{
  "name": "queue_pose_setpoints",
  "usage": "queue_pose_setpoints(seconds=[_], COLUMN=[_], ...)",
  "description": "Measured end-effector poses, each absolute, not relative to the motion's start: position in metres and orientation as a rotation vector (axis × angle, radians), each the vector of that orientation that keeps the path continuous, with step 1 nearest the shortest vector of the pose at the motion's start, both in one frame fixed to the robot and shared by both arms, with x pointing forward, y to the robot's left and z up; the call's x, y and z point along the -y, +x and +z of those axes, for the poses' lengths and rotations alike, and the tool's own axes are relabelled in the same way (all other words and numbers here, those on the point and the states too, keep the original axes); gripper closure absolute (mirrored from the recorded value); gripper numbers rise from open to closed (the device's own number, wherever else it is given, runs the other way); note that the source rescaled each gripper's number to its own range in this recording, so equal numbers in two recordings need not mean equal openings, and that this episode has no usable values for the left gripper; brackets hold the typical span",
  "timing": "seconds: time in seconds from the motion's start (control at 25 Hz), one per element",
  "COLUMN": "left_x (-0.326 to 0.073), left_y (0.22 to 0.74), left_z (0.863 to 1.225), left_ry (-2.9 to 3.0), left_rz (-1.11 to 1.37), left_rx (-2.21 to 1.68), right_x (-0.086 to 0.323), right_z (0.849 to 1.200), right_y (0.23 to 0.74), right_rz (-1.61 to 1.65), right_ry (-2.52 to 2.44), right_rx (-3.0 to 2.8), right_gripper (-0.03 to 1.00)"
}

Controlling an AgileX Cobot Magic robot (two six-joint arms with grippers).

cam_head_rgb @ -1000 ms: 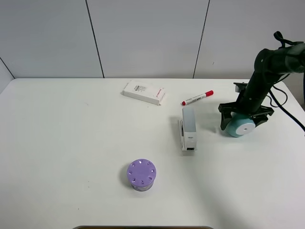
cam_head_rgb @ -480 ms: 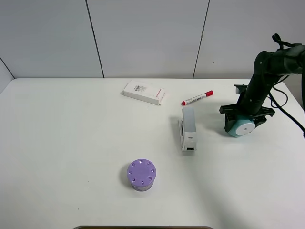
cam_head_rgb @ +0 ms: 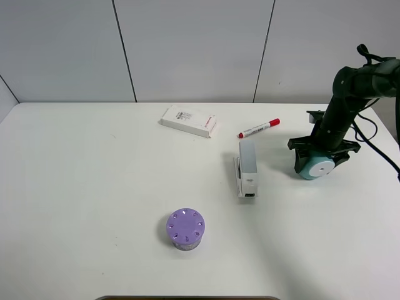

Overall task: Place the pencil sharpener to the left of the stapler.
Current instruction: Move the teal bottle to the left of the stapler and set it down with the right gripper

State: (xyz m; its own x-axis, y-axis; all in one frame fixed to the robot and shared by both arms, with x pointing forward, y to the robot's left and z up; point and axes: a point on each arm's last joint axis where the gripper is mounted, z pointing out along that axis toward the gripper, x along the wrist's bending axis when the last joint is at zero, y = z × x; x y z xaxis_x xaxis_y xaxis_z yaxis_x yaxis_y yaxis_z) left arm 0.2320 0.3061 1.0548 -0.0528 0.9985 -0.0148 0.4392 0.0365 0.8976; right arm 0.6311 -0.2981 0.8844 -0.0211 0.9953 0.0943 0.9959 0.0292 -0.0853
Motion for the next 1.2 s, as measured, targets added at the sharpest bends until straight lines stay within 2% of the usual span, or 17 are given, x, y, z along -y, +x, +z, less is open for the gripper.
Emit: queue_pose_setpoints(seconds=[0.6,0.92,1.2], left_x=[-0.306,-0.306,-0.306], left_y=[0.232,0.232,0.232], left_z=[1.055,1.055,1.055], left_ry=[1.492,1.492,1.492], left_rz=[0.974,0.974,0.974], left_rx=[-1.588,-1.588,-1.588], right_x=[0.298,0.298,0.296], right_z=[0.891,0.922,0.968], right_y=[0.633,0.631,0.622], right_rz=[-0.043,-0.112,-0.236], right_ry=[-2.122,-2.147,-2.182], right_rx=[2.176,2.207,2.232], right_gripper=[0.97,0.97,0.97])
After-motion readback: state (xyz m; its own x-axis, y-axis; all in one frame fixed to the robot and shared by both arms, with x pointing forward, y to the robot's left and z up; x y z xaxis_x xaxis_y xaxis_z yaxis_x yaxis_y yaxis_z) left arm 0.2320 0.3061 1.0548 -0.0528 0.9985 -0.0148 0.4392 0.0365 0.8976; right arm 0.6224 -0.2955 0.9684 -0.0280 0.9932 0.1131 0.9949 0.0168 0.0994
